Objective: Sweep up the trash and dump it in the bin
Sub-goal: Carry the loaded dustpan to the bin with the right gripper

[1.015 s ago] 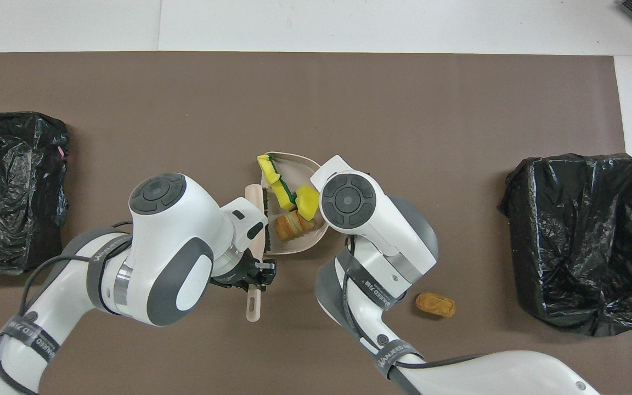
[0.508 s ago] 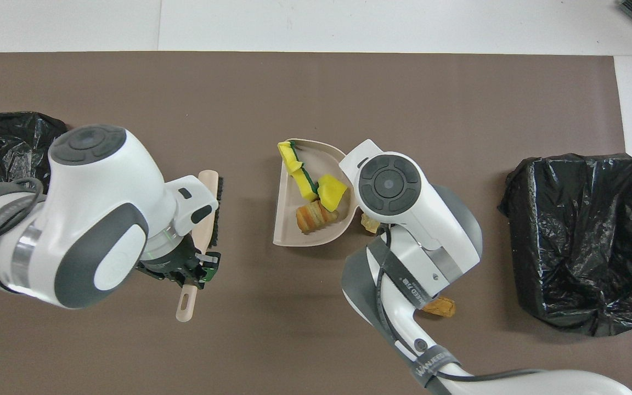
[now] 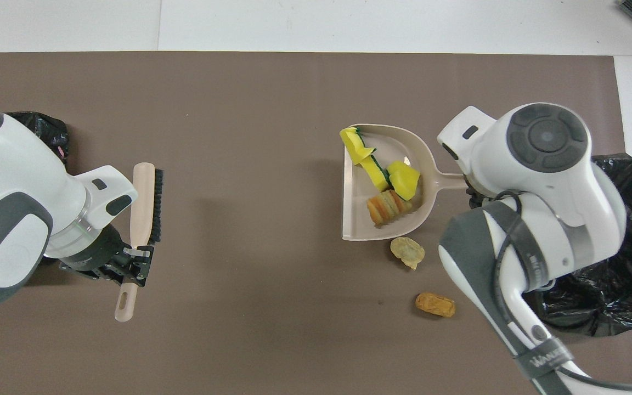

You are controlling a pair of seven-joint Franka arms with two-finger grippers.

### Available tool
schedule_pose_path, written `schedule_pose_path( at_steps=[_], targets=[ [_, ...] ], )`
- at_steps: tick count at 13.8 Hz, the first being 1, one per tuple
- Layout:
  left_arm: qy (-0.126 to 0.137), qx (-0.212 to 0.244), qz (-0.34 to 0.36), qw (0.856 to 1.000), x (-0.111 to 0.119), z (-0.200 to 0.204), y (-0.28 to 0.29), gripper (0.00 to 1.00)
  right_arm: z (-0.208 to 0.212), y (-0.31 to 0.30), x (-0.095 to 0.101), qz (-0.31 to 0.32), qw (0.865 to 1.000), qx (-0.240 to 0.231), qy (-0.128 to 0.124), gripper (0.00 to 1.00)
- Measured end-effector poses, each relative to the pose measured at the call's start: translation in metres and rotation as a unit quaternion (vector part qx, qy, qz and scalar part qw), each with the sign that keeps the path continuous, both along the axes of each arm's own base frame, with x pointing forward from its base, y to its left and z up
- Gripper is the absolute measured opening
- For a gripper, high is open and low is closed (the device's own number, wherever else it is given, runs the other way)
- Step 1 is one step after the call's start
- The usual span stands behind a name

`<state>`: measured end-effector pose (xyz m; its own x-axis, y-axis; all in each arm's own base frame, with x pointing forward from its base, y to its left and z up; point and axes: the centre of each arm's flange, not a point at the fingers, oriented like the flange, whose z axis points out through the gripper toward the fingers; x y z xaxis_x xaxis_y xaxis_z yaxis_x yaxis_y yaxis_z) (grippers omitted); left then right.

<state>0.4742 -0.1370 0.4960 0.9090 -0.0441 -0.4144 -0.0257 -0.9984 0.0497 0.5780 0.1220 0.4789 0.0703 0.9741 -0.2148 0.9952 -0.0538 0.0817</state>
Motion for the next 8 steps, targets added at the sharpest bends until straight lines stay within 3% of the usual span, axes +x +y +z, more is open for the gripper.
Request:
schedule_pose_path(
  at_steps=[3, 8],
  targets=[
    [-0.021, -0.002, -0.022, 1.0, -0.014, -0.014, -0.025, 0.27, 0.024, -0.082, 0.002, 0.01, 1.0, -0.003, 0.008, 0.31],
    [-0.076, 0.022, -0.017, 0.997, -0.077, -0.028, -0.148, 0.27, 0.044, -0.252, -0.015, -0.012, 1.0, -0.008, 0.024, 0.31]
  ],
)
